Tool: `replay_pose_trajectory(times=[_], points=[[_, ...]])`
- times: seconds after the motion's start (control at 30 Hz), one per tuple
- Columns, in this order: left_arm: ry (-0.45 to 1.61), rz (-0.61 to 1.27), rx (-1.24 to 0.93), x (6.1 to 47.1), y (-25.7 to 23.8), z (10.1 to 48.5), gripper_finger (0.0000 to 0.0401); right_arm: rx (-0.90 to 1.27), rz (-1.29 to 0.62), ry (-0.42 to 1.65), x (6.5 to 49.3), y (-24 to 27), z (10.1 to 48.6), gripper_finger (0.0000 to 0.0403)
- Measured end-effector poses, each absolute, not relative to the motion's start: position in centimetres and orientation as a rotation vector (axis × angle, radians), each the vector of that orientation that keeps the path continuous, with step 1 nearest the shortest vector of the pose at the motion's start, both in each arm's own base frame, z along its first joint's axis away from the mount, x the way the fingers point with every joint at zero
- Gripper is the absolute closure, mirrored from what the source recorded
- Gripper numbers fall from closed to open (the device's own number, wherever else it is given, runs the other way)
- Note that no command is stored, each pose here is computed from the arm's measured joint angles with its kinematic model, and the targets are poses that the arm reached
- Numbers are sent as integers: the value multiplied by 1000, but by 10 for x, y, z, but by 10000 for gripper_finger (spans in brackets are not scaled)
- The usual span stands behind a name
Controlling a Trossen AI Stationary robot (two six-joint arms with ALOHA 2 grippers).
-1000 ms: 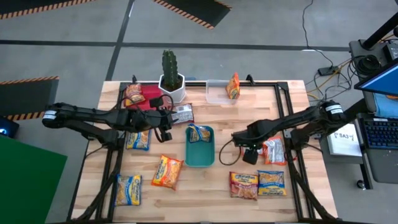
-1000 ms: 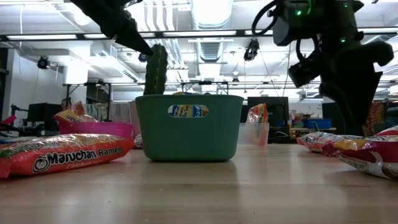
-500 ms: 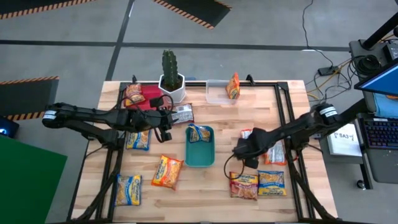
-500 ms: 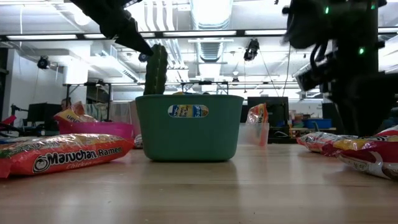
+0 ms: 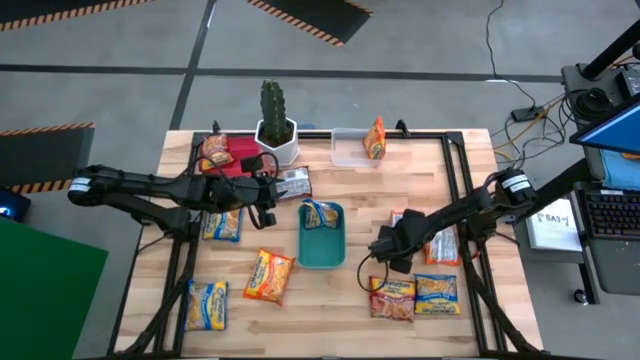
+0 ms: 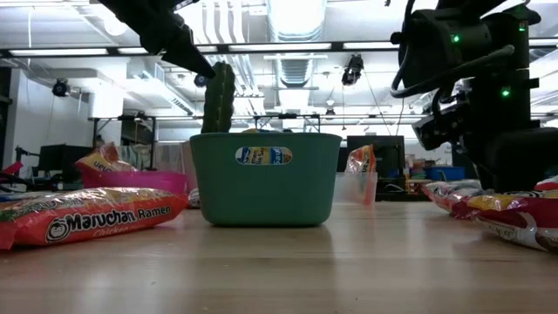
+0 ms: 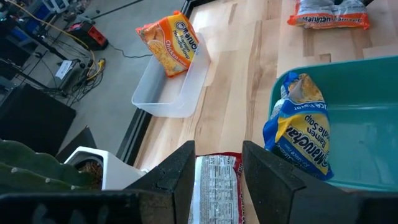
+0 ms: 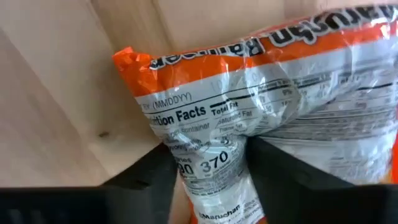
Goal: Sort Maruchan noodles
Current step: Put the orange noodle pack into the transparent bin
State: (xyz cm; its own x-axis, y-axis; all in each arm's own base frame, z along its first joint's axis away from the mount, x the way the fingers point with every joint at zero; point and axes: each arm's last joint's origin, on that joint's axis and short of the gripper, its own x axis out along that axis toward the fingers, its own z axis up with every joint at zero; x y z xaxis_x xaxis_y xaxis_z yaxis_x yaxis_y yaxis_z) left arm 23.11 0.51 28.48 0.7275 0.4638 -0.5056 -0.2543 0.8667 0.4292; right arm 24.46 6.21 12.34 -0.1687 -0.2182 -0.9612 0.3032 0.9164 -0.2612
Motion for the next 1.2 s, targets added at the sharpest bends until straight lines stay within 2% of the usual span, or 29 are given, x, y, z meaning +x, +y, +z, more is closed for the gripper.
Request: replay_pose_trajectory(times=[0.17, 0.23, 0.57, 0.9, 1.2], points=[[643, 404, 345, 231, 5, 285, 285, 24, -502, 1608, 244, 59, 132, 348], [642, 404, 345, 231, 5, 285, 285, 39, -487, 1588, 242, 58, 138, 376], [580, 394, 395, 235, 5, 292, 285, 295, -447, 1350, 232, 38, 196, 381], [517, 403, 469, 237, 5, 300, 285, 717, -307, 859, 222, -3, 266, 382], [509, 425, 522, 238, 8, 303, 285, 987, -308, 477, 224, -60, 297, 381]])
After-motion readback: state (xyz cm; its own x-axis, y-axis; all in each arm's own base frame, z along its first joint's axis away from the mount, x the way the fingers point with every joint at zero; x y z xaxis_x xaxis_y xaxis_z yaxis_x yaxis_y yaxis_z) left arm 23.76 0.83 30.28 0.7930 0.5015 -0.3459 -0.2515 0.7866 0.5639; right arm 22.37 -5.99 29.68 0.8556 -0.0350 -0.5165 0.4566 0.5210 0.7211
